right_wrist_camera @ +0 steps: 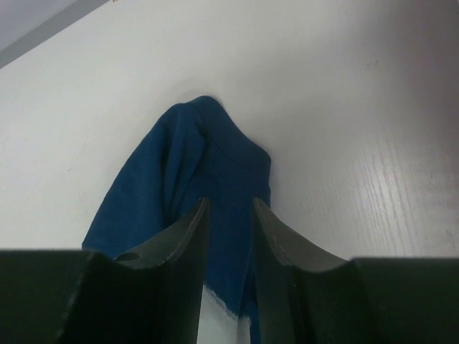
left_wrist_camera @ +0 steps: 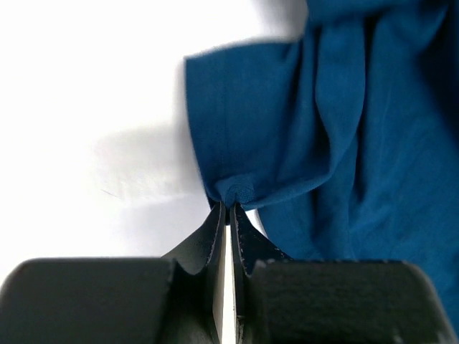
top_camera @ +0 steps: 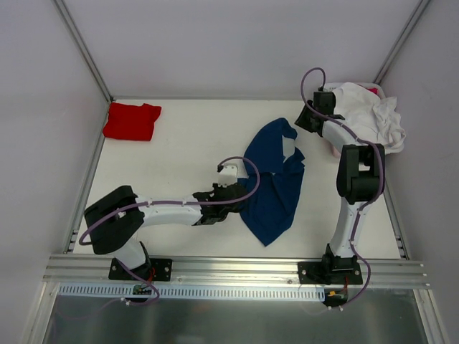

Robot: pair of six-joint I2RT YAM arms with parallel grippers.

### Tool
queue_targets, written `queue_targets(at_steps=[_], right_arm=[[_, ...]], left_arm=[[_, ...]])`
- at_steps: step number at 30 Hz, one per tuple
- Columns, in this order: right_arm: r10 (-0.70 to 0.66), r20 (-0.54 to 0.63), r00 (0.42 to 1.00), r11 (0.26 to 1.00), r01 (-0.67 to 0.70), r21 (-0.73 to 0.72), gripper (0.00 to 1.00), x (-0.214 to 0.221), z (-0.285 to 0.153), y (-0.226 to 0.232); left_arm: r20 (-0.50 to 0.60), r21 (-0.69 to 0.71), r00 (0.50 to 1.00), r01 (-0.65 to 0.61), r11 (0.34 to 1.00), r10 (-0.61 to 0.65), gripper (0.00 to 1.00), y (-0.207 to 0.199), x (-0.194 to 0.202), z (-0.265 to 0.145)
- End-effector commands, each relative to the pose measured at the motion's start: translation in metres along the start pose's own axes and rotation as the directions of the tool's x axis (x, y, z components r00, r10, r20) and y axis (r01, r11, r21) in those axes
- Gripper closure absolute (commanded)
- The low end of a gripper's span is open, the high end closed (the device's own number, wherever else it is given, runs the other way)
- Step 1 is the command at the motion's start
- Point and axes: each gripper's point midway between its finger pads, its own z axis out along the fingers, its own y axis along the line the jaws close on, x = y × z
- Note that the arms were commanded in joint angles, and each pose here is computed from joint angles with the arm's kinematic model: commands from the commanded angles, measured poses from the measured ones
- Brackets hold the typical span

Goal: Fold and stack the t-shirts
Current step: Flatten the tshirt out

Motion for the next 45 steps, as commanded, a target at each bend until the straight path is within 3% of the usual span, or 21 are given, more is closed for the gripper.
queue_targets(at_steps=[1,14,28,35,45], right_arm=[[0.009,0.109,0.994,0.999,-0.003,-0.048,0.67,-0.035,-0.033,0.013],[0.035,0.14,0.989,0.997,-0.026,-0.067,0.68,-0.019,-0.071,0.007],[-0.006,0.162,0.987,0.994,0.023,-0.103,0.68,0.002,-0.108,0.016],[-0.018,0.179,0.984,0.996,0.033,-0.078,0.68,0.004,-0.113,0.014],[-0.031,0.19,0.981,0.994,0.051,-0.097,0.68,0.011,-0.121,0.023]], left_arm=[[0.127,-0.052,0.991,0.05,0.997,-0.043,1.0,0.019,-0.052,-0.013],[0.257,-0.24,0.957,0.199,0.95,-0.135,1.0,0.107,-0.118,-0.022],[0.347,-0.459,0.895,0.421,0.782,-0.279,1.0,0.228,-0.157,-0.011],[0.365,-0.54,0.88,0.466,0.701,-0.303,1.0,0.279,-0.17,-0.006],[0.31,-0.632,0.912,0.409,0.658,-0.269,1.0,0.317,-0.194,0.037]])
